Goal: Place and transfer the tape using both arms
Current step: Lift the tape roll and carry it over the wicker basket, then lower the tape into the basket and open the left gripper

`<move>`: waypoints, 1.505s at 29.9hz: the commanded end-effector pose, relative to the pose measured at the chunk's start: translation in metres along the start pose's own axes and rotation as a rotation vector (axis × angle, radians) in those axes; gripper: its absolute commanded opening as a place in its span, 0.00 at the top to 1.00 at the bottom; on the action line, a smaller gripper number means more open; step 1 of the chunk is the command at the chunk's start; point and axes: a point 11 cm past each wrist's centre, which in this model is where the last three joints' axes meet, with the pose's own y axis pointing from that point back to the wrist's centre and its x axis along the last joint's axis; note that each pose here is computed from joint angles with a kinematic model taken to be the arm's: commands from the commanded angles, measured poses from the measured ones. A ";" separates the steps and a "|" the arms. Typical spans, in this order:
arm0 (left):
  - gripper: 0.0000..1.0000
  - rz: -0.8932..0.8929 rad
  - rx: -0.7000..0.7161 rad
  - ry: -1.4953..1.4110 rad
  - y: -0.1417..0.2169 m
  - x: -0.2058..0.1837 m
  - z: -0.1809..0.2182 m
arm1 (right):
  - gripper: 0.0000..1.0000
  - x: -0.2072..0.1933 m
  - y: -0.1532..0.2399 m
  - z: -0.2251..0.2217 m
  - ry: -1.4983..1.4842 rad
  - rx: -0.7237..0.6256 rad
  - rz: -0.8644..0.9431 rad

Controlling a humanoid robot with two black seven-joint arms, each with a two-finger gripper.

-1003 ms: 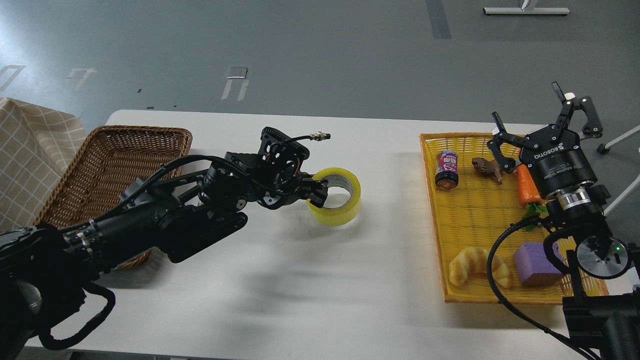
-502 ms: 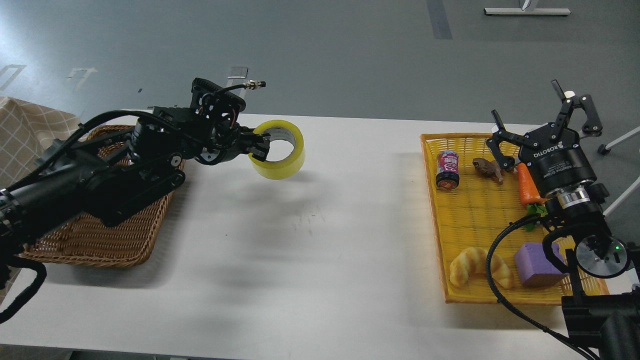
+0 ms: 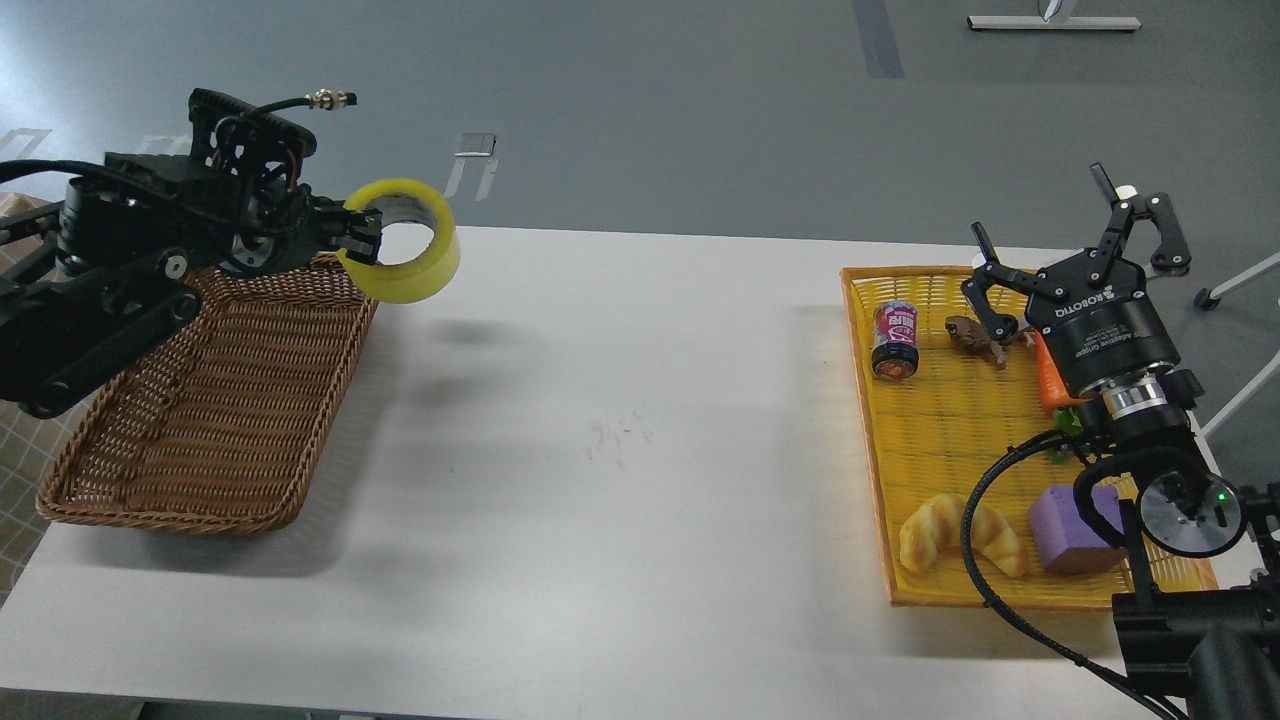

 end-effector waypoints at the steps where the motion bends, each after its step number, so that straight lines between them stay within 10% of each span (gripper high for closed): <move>1: 1.00 -0.019 0.036 0.010 0.006 -0.009 -0.018 | 0.00 -0.002 -0.002 0.003 -0.007 -0.001 -0.005; 19: 1.00 -0.195 0.133 0.106 0.018 -0.124 -0.067 | 0.00 -0.002 -0.001 0.006 -0.008 -0.010 -0.004; 45: 1.00 -0.209 0.167 0.202 0.016 -0.153 -0.082 | 0.00 -0.001 0.000 0.006 -0.008 -0.011 -0.001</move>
